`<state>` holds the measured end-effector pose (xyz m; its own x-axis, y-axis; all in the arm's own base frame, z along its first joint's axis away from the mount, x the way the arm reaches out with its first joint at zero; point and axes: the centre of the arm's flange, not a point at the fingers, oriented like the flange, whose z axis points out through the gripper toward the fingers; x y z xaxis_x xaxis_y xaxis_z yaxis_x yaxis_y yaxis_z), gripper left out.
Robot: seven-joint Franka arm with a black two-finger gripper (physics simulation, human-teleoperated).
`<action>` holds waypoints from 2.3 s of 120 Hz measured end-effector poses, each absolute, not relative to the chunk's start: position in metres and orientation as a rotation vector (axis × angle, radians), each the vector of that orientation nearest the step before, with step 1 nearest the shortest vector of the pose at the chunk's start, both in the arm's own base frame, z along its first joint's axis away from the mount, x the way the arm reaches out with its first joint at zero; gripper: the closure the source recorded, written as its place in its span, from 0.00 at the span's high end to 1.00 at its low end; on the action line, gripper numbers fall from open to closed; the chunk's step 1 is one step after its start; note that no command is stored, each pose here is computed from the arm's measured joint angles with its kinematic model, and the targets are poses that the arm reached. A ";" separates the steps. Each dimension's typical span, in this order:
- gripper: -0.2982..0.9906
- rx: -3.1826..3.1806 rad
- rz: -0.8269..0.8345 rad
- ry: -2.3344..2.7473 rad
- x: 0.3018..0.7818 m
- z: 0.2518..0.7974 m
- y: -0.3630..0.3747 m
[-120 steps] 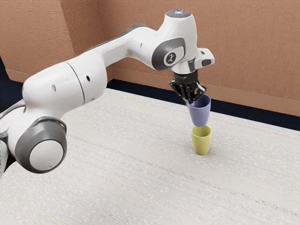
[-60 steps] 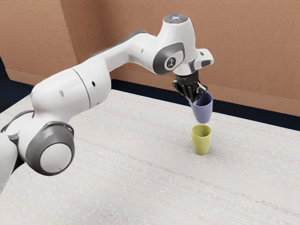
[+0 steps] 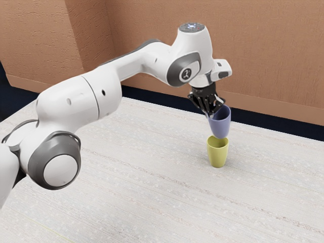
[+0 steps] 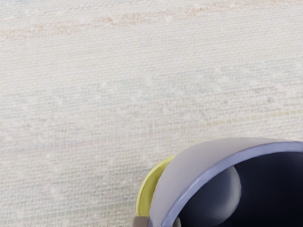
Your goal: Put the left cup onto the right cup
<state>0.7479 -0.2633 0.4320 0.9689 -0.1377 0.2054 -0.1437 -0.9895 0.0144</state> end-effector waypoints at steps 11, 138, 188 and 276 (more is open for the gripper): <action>0.16 3.090 0.308 -0.225 0.747 0.428 -0.264; 0.16 3.099 0.280 -0.239 0.742 0.421 -0.261; 0.16 3.100 0.275 -0.239 0.743 0.418 -0.260; 0.16 3.097 0.269 -0.227 0.747 0.408 -0.255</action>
